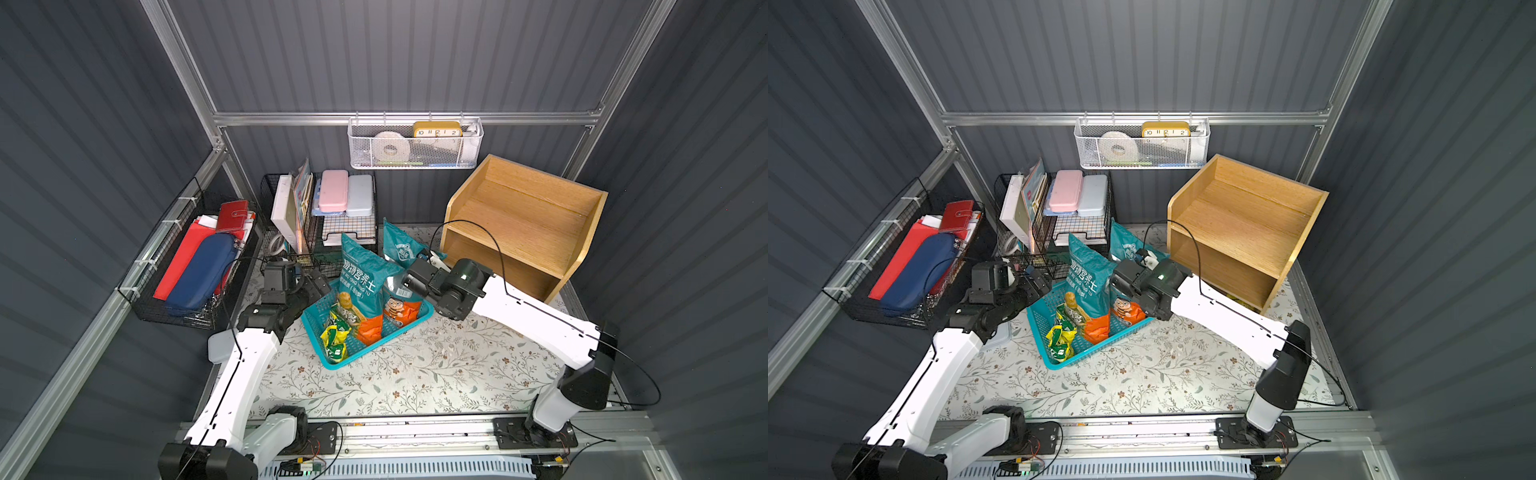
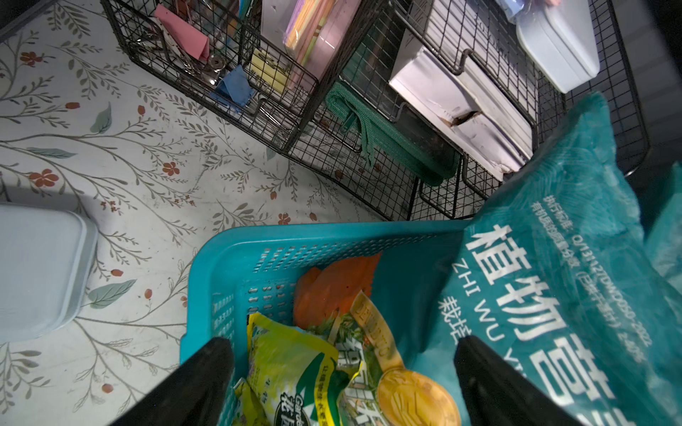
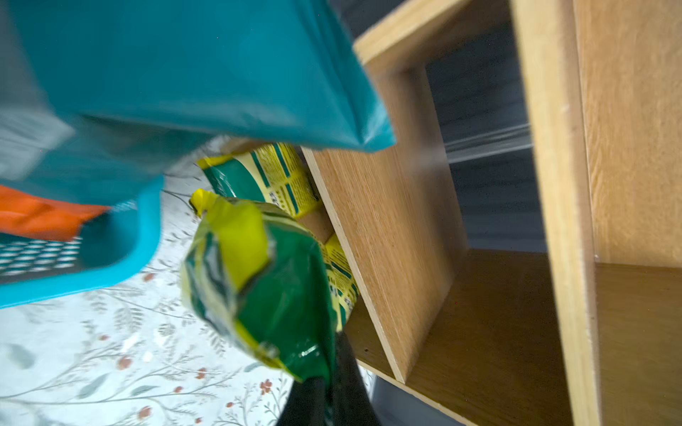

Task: Take down the fertilizer bag from the shelf
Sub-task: Pick up the fertilizer bag from the shelf, then place the fertilizer bag in the storage box.

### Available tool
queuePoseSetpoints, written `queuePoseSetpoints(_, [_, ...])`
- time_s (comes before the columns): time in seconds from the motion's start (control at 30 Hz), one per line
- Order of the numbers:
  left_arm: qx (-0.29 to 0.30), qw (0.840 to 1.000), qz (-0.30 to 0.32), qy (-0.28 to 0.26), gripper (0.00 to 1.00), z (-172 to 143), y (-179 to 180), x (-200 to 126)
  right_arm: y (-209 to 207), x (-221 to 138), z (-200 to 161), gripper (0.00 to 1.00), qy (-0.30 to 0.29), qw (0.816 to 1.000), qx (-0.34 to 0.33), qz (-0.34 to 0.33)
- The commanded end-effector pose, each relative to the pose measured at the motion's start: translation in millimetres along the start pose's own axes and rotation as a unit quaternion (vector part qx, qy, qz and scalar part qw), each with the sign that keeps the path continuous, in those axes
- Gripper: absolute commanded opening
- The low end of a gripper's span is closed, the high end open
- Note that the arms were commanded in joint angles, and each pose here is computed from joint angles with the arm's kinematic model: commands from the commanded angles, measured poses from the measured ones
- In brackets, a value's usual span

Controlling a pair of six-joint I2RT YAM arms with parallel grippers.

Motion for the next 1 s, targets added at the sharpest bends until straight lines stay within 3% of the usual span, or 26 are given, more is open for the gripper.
queuePoseSetpoints(0.0, [-0.001,1.0,0.005,0.002,0.99,-5.4,3.5,-1.2,-12.1,-32.7,17.5,0.0,-0.039,0.997,0.044,0.04])
queuePoseSetpoints(0.13, [-0.001,1.0,0.006,0.004,0.99,-6.5,4.0,0.7,8.1,-70.6,38.5,0.0,-0.092,0.986,0.053,0.126])
queuePoseSetpoints(0.23, [-0.002,1.0,0.011,0.002,0.99,-5.4,5.4,0.5,38.5,-106.0,54.6,0.0,-0.128,0.967,0.052,0.215])
queuePoseSetpoints(0.33, [-0.002,1.0,0.019,0.0,0.99,-5.7,8.4,-0.4,80.9,-147.3,62.8,0.0,-0.159,0.943,0.007,0.293])
queuePoseSetpoints(0.43, [-0.002,1.0,0.032,0.001,0.99,-6.7,12.7,-1.5,120.7,-171.0,61.2,0.0,-0.188,0.93,-0.06,0.311])
queuePoseSetpoints(0.6, [0.0,0.998,0.061,-0.002,0.99,-7.4,22.7,-4.5,166.8,-154.6,46.5,0.0,-0.16,0.93,-0.109,0.312])
queuePoseSetpoints(0.73, [0.002,0.996,0.083,-0.009,0.99,-6.8,30.3,-8.6,197.2,-143.9,32.5,0.0,-0.146,0.921,-0.135,0.336])
queuePoseSetpoints(0.97, [0.003,0.996,0.087,-0.012,0.99,-6.3,31.3,-10.2,230.9,-111.6,16.2,0.0,-0.116,0.918,-0.131,0.355])
Point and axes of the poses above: each gripper's point midway between its finger pads, its own x axis out along the fingers, its own y axis along the line the jaws close on, z = x × y, the point moved 1 cm from there along -x, back along the fingers, and after that the axes turned 15 degrees about x, right-handed, at the moved point
